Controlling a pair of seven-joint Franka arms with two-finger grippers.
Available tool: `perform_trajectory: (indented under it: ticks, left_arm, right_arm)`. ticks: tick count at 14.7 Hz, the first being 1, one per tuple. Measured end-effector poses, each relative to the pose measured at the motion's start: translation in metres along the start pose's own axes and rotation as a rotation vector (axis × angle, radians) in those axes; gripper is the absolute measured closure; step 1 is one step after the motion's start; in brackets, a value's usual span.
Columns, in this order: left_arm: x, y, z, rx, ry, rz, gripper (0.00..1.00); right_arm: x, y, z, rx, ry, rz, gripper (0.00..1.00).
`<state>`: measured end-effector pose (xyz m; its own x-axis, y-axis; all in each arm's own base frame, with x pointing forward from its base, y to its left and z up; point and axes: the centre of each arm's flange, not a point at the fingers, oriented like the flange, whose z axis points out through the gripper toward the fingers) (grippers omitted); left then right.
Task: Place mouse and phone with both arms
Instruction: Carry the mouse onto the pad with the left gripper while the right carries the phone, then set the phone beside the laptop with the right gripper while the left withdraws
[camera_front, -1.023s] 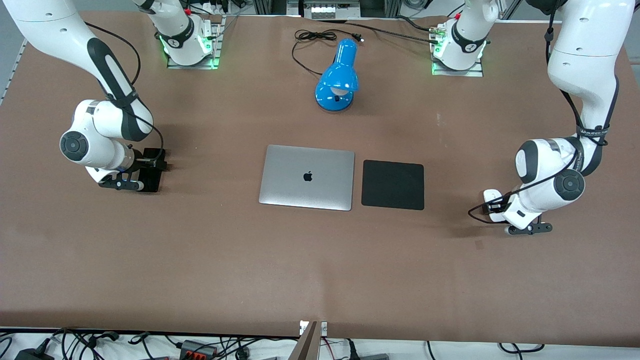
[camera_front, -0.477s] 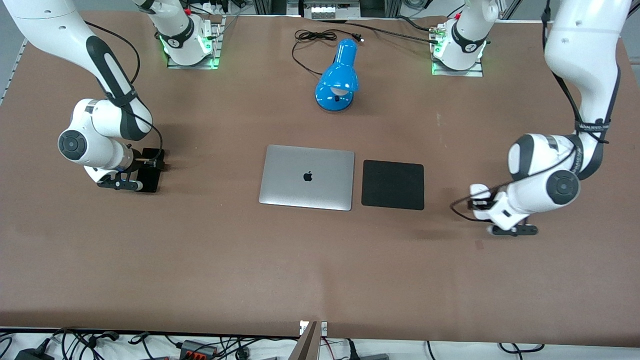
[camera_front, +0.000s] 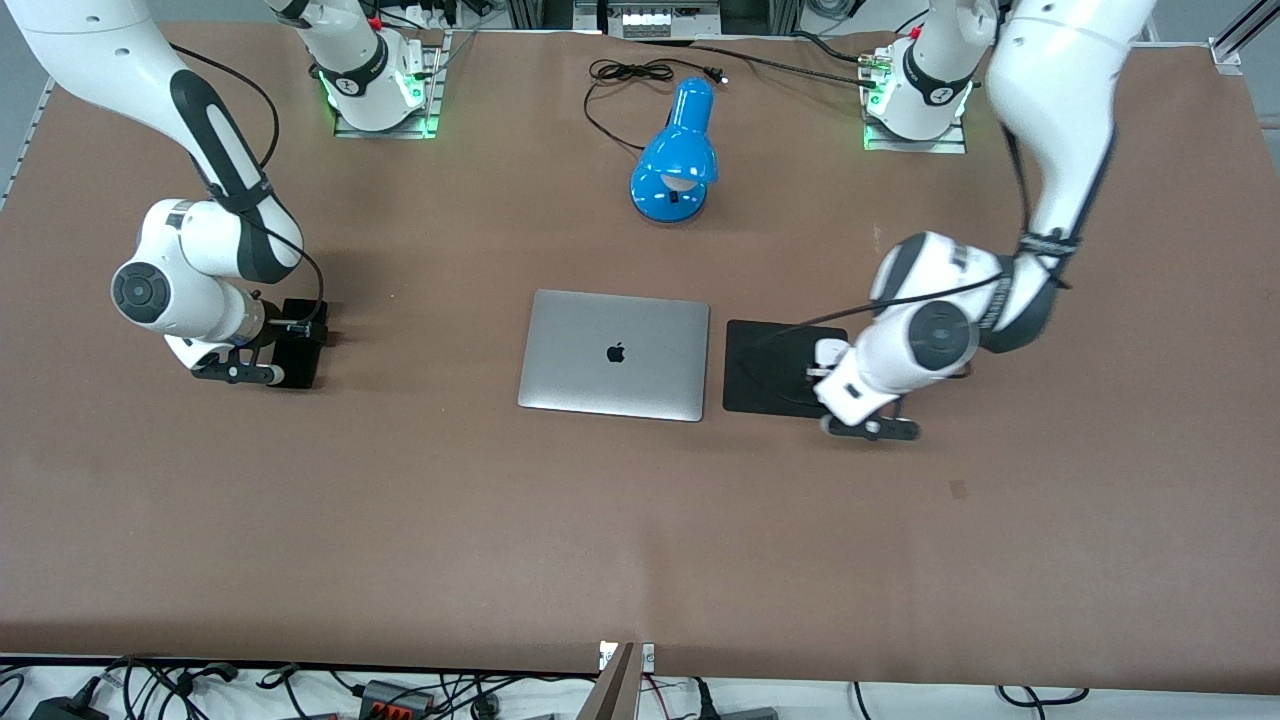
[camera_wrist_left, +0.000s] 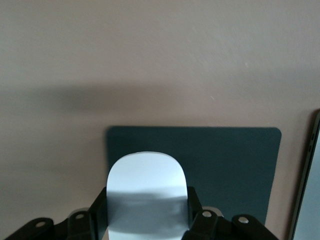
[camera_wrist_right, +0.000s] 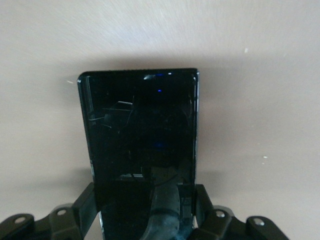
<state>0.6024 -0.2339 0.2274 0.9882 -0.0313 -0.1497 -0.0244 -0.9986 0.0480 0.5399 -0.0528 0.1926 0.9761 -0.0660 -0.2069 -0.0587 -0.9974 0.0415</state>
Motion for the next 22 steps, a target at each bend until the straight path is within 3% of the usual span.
perform_trajectory:
  ticks: [5,9,12,14,17,22]
  left_arm:
    - [-0.017,0.025,0.060,-0.029,0.034,-0.064,0.38]
    - [-0.017,0.026,0.060,-0.028,0.037,-0.071,0.37]
    - [-0.015,0.028,0.049,-0.033,0.057,-0.069,0.12]
    - [-0.013,0.030,0.022,-0.040,0.094,-0.066,0.00]
    - [-0.010,0.024,-0.051,-0.038,0.153,-0.078,0.00]
    - [0.008,-0.060,-0.169,0.001,0.165,-0.091,0.00]
  right_arm:
    - [0.010,-0.080,-0.084,0.021,-0.013,-0.060,0.19]
    - [-0.003,-0.164,-0.083,0.052,-0.038,-0.087,0.19]
    - [-0.007,-0.206,-0.057,0.104,-0.054,-0.076,0.19]
    - [-0.007,-0.223,-0.040,0.108,-0.053,-0.030,0.19]
    - [-0.013,-0.246,-0.016,0.101,-0.077,0.009,0.19]
    - [-0.022,-0.281,0.009,0.103,-0.068,0.033,0.19]
